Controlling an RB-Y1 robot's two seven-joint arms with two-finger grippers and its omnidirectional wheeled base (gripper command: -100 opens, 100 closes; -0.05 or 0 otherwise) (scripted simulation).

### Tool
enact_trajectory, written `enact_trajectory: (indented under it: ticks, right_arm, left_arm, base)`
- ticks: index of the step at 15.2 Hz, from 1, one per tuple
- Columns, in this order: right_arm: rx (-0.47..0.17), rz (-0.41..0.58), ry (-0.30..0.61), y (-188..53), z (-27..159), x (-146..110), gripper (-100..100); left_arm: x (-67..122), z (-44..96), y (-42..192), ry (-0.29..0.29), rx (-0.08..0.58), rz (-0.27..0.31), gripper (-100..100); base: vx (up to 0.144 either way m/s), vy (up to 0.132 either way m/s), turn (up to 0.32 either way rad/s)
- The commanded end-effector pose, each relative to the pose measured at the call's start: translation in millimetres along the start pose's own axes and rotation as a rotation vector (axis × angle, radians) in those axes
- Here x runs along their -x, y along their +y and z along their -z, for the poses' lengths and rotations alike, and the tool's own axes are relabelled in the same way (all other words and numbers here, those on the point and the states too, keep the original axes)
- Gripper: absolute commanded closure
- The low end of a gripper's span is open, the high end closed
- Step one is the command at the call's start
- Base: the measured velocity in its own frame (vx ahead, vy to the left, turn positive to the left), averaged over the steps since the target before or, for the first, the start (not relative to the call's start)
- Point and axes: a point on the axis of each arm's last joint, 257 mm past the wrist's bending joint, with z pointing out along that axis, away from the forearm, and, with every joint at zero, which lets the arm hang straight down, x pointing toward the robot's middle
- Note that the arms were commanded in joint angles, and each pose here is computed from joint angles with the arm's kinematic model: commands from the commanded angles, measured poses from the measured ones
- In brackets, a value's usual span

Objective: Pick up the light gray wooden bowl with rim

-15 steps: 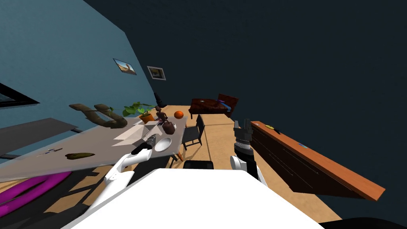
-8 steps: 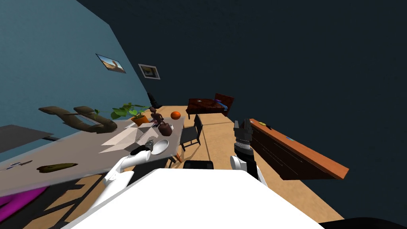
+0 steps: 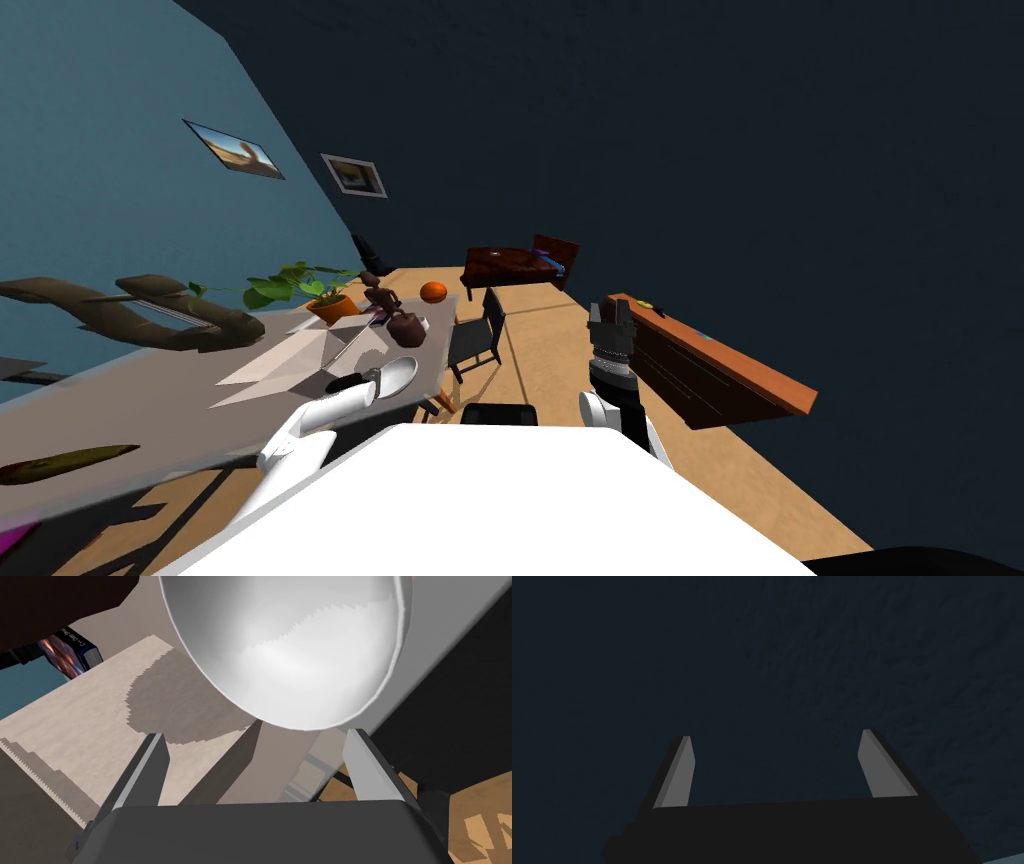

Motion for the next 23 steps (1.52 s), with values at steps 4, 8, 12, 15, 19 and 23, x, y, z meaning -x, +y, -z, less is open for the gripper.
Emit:
enact_trajectory:
  ticks: [4,8,12,15,19,23]
  right_arm:
    - [0.0,0.0,0.0,0,0.0,0,0]
    - [0.0,0.0,0.0,0,0.0,0,0]
    - [0.0,0.0,0.0,0,0.0,0,0]
    - [0.0,0.0,0.0,0,0.0,0,0]
    - [0.0,0.0,0.0,0,0.1,0,0]
    - [0.0,0.0,0.0,0,0.0,0,0]
  left_arm:
    - [4.2,-8.1,49,-0.007,0.153,0.057,-100]
    - [2.1,-9.8,86,-0.004,0.269,0.104,-100]
    - [-1.7,-9.0,108,0.001,0.339,0.133,-100]
    - [-5.1,-12.1,113,0.003,0.333,0.128,-100]
    - [-12.9,-17.9,124,0.007,0.33,0.121,-100]
    - [-13.1,-16.9,124,0.007,0.33,0.122,100]
  base:
    - [0.001,0.012,-0.114]
    - [0.008,0.017,-0.143]
    - [0.012,0.016,-0.095]
    - [0.012,0.015,-0.033]
    - [0.032,0.044,0.034]
    - [0.018,0.022,0.007]
